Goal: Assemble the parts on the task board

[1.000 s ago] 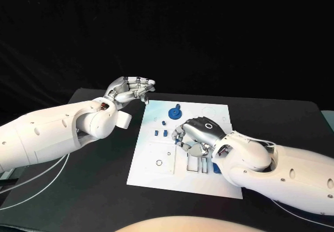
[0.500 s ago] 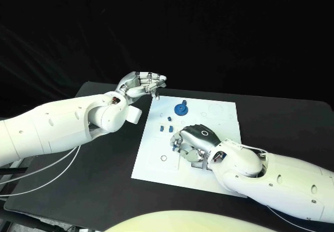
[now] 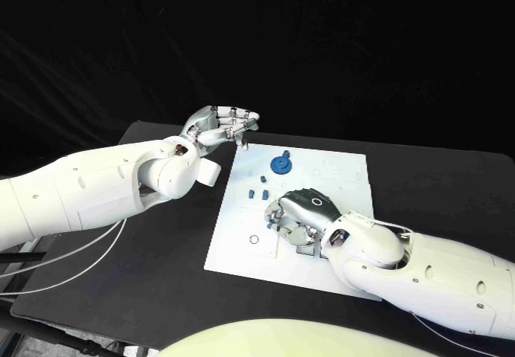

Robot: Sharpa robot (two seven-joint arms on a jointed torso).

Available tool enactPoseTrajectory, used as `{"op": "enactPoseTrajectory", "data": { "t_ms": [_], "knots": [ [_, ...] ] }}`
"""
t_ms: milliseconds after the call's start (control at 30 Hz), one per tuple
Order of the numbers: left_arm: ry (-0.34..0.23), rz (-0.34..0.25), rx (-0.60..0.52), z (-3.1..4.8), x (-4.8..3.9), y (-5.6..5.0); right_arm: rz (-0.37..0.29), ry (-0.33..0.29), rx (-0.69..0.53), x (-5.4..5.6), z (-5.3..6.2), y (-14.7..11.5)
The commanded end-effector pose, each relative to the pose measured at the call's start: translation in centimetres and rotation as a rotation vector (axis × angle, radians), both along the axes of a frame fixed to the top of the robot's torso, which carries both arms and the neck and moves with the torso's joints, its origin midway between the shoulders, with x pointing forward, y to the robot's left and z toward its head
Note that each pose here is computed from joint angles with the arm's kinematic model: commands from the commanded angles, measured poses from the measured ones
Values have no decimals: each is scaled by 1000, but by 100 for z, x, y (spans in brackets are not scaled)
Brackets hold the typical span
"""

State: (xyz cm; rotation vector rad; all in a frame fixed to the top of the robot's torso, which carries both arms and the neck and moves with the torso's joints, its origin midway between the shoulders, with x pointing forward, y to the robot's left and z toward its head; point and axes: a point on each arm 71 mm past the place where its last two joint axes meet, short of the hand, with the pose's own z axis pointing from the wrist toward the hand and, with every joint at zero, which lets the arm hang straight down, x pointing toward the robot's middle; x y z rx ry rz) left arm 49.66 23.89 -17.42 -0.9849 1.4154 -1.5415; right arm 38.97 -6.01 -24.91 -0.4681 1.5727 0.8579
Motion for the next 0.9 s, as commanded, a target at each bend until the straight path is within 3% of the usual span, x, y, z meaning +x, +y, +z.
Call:
{"op": "enactPoseTrajectory", "data": {
  "t_ms": [33,900],
  "knots": [
    [4,-11,-9,4,-4,-17,17,-10,-32,-6,-23,16],
    [13,-12,-6,-5,0,-2,45,8,-114,-21,-116,84]
  ]
}}
